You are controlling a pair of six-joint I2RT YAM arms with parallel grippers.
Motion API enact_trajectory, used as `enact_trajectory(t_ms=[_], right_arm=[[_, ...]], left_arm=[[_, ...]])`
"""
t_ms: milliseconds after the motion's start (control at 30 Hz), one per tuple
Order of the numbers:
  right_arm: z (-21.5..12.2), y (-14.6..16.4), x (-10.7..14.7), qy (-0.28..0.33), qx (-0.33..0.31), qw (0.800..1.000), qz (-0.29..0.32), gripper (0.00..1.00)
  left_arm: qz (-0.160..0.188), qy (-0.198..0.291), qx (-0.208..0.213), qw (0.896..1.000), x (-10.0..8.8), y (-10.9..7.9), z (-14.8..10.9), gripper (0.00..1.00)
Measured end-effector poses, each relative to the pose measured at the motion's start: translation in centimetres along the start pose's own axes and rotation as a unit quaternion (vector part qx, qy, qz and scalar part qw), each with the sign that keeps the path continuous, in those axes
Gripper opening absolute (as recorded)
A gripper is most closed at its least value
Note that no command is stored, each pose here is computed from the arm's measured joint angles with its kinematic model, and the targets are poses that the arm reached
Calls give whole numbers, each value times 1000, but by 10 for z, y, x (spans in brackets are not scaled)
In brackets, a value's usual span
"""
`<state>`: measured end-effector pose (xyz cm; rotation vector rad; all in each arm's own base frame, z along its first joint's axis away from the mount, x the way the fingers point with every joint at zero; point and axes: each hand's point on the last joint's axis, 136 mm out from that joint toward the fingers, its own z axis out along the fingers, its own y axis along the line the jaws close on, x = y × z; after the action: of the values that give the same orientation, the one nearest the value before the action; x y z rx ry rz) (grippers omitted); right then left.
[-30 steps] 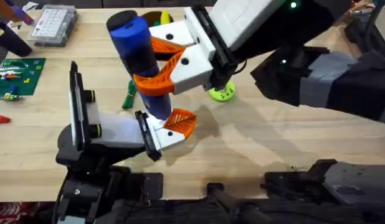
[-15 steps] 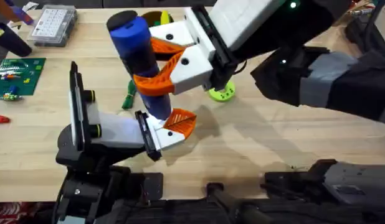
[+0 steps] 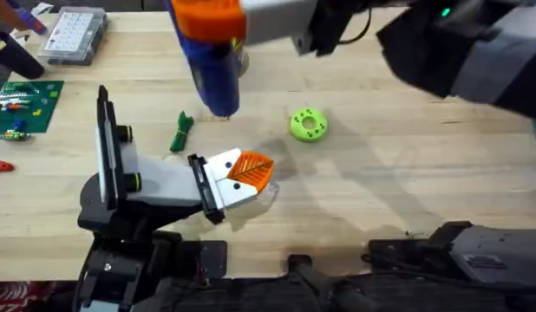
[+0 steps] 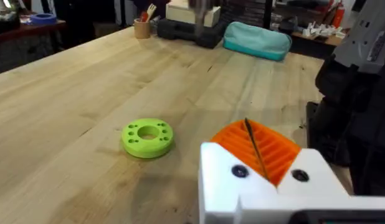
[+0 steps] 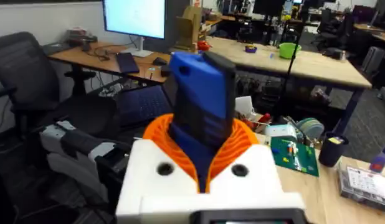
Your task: Pick up the gripper from the table and insert it into the empty holder that is missing its gripper. Then pick up a screw, insert it into the mounting hole, and use the screwdriver to tighten it. Finally, clean up the table by picking up the vegetable and placing it into the bucket.
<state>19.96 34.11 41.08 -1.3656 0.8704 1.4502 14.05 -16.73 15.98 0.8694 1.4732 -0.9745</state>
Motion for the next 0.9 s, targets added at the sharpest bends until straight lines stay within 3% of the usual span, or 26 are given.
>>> enact_trajectory(t_ms=[200, 500, 600, 900], right_arm=[[-8, -6, -3, 15, 2, 1000, 0, 46], [-31, -27, 13, 39, 40, 998, 5, 46], [-41, -43, 44, 75, 88, 992, 51, 46], [-70, -87, 90, 154, 249, 953, 75, 45]], left_arm=[[0, 0, 0, 1000, 0, 0, 0, 11], [0, 0, 0, 1000, 0, 0, 0, 11], [0, 0, 0, 1000, 0, 0, 0, 11], [-1, 0, 0, 1000, 0, 0, 0, 11]])
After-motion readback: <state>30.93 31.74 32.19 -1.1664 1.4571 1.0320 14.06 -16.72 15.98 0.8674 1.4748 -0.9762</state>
